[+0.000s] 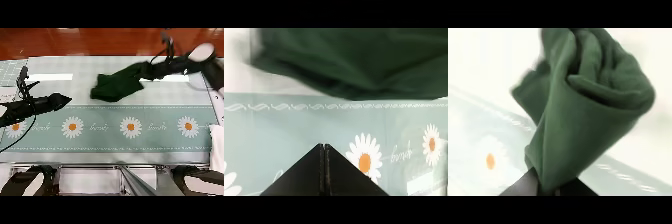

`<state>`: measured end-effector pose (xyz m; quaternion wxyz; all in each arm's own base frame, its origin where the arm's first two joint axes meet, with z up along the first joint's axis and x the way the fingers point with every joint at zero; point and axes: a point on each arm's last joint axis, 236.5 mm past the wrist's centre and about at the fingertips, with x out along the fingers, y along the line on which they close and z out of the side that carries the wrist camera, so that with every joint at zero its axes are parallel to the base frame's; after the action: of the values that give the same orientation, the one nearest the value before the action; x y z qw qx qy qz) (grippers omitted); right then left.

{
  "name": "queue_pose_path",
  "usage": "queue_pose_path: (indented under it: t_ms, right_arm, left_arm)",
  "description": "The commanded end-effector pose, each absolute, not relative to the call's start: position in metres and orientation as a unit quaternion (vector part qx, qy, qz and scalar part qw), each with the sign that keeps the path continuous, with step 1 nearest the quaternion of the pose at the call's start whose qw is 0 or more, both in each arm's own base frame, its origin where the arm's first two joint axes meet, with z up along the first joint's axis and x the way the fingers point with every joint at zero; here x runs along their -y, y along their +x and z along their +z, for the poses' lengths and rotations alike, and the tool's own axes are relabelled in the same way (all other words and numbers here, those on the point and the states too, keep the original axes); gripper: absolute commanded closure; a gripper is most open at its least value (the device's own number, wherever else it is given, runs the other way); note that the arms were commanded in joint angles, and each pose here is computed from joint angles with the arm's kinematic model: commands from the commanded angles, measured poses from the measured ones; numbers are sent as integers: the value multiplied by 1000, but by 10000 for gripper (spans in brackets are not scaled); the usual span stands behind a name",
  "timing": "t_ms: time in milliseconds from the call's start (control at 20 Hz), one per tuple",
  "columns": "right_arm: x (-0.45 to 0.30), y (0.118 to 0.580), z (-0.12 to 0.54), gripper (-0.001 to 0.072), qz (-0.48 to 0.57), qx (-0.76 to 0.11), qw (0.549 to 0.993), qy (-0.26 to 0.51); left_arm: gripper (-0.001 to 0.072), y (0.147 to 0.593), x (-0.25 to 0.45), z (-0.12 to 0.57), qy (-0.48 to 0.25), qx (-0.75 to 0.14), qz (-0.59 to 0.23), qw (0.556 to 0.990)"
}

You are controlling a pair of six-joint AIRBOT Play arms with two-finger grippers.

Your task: Fold the shirts.

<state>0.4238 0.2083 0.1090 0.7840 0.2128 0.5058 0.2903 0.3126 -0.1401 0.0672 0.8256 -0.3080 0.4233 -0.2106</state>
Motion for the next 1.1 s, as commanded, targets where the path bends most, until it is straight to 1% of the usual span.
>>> queue_pose_path:
  t_ms: [0,50,200,350,450,550,700,850,1050]
  right_arm:
    - [-149,425,168,682,216,-513,821,128]
    - [-135,426,184,682,203,-507,828,127]
    - [-84,432,234,683,160,-464,855,170]
    - [-21,425,263,683,117,-440,865,213]
    - [24,414,277,683,88,-422,865,258]
    - [67,400,290,683,58,-395,867,297]
    - [125,371,289,683,1,-386,860,333]
    - [169,338,279,683,-53,-393,848,352]
    - [208,298,267,683,-111,-406,827,372]
  left_arm:
    - [686,314,139,67,-307,-421,-208,828]
    - [686,314,139,67,-307,-421,-208,828]
    - [686,314,139,67,-307,-421,-208,827]
    - [686,314,139,67,-307,-422,-209,827]
    - [686,320,128,68,-283,-407,-208,843]
    - [686,332,99,69,-296,-388,-170,856]
    - [686,341,53,68,-322,-368,-112,865]
    - [686,345,20,69,-338,-352,-72,870]
    - [686,353,-17,85,-330,-316,-35,889]
